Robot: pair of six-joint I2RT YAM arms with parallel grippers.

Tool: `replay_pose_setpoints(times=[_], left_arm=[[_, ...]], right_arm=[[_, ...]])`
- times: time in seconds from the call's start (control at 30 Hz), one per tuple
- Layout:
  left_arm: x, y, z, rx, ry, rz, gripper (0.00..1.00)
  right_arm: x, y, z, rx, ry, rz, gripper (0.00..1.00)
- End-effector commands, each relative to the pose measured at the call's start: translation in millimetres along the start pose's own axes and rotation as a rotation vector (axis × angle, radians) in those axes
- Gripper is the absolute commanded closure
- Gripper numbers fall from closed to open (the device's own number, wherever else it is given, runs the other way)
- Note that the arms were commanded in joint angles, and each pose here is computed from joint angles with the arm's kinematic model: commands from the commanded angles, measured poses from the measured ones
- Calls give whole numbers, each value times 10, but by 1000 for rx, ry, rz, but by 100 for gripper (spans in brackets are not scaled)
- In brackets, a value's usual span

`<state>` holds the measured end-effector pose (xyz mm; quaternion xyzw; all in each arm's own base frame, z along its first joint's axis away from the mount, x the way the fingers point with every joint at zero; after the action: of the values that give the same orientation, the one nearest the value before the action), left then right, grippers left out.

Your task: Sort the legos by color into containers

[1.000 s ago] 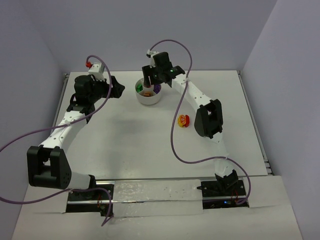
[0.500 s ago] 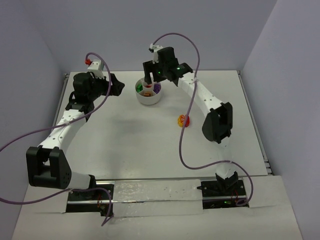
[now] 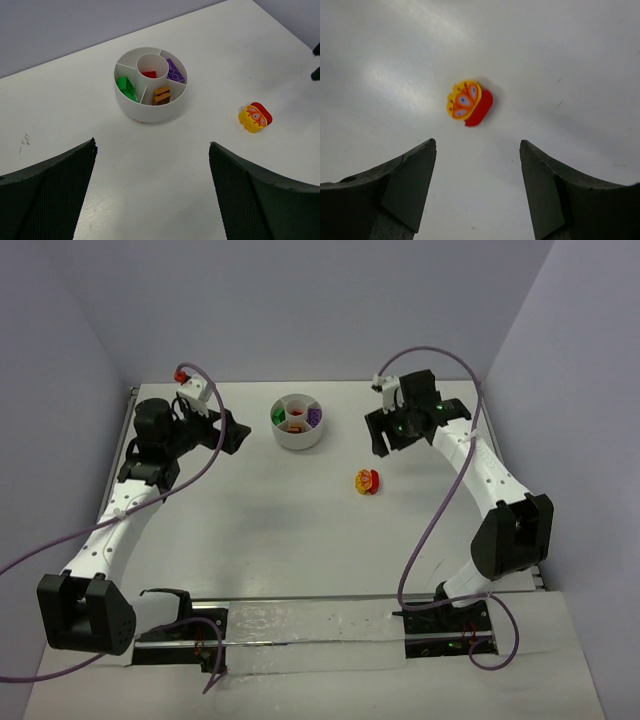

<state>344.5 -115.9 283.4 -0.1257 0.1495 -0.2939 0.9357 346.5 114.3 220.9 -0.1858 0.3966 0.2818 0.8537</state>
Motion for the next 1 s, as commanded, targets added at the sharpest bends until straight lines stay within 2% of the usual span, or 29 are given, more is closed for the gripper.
replay_pose_setpoints(times=[0.0, 0.1, 0.27, 0.3, 0.33, 0.5, 0.97], left_arm=[[-96, -77, -11, 19, 3, -28, 1], [-99, -110, -101, 40, 41, -53, 1], [-53, -187, -261, 72, 86, -35, 1], [-51, -170, -286, 67, 88, -17, 1], [-49, -157, -306, 63, 91, -8, 1], [-57, -126, -357, 49, 91, 16, 1], [-26, -101, -455, 25, 104, 22, 1]], right_arm=[[36, 123, -403, -5, 98, 50, 25], [181, 92, -532, 21, 129, 27, 25], [422, 74, -538, 188, 173, 21, 23], [450, 99, -503, 250, 168, 21, 7], [495, 124, -458, 297, 164, 19, 0], [724, 144, -437, 419, 230, -42, 0], [1201, 164, -303, 395, 325, -160, 0]])
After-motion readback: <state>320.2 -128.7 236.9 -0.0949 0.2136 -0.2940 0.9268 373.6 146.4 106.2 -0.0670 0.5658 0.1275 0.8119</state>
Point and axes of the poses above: each gripper's point midway between its finger pads, its own x axis out along the fingers, its own y axis along the line the jaws close on, z = x × y, the point moved 4 cm from there along -x, back along the fingers, and after that the axes turned 12 degrees about -x, right-handed, at the moved point
